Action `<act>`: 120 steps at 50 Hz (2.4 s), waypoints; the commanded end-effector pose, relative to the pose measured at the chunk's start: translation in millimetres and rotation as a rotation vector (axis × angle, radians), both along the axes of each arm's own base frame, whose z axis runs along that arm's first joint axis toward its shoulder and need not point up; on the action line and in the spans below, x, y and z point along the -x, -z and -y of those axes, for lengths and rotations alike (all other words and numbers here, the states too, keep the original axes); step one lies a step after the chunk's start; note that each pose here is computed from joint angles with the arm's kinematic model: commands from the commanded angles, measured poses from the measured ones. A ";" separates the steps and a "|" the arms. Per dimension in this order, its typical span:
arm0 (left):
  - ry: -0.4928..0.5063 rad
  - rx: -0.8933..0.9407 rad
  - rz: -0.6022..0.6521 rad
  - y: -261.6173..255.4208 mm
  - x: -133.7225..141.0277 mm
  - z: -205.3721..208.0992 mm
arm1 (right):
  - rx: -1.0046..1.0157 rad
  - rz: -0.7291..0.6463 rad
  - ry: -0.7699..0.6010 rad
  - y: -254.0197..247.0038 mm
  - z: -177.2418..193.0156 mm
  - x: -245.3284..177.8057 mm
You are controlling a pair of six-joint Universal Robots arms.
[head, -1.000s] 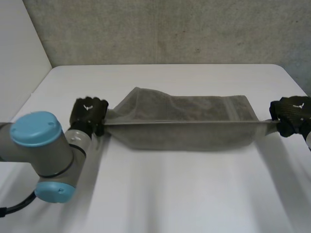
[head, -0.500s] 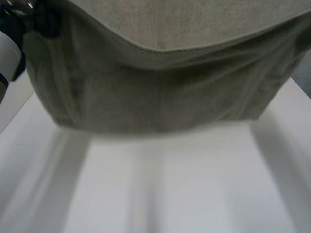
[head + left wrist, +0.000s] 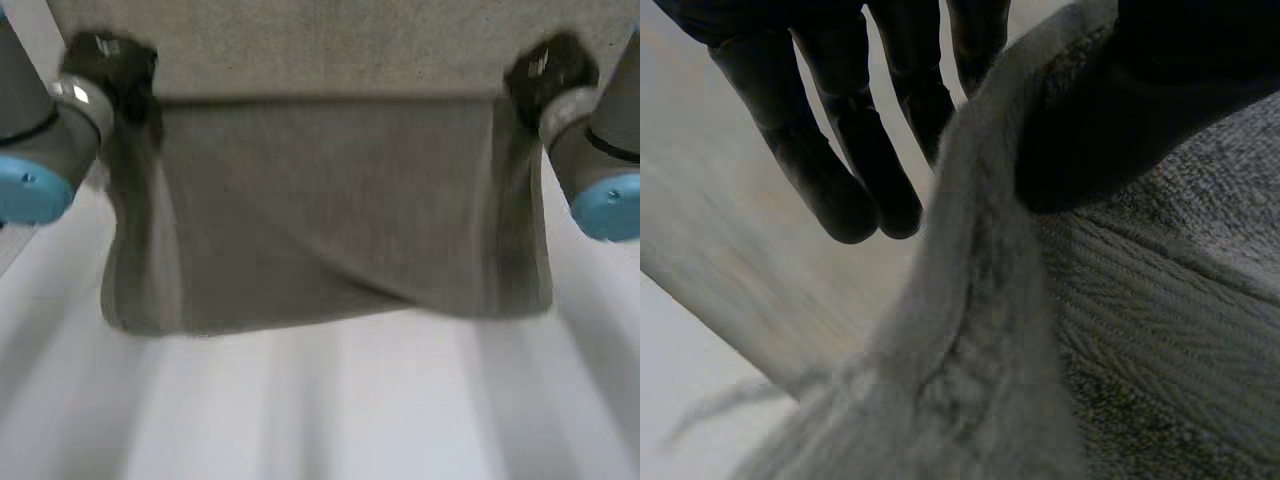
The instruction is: Fold the towel.
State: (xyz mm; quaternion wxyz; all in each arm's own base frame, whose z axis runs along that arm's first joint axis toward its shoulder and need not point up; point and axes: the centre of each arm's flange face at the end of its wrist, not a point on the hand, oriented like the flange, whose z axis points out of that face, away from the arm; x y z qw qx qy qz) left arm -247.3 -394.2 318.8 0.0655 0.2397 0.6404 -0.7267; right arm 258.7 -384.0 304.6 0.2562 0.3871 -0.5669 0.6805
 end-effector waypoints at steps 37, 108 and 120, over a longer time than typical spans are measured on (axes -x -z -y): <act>0.095 -0.208 0.070 197.4 -30.2 -72.0 | -0.378 0.062 -0.224 182.6 -78.9 19.7; 0.215 -0.164 0.035 185.3 27.8 30.9 | -0.351 0.178 0.065 162.7 34.0 15.0; 0.203 -0.196 -0.044 124.2 7.9 -15.2 | -0.341 0.193 0.034 107.0 -28.8 24.2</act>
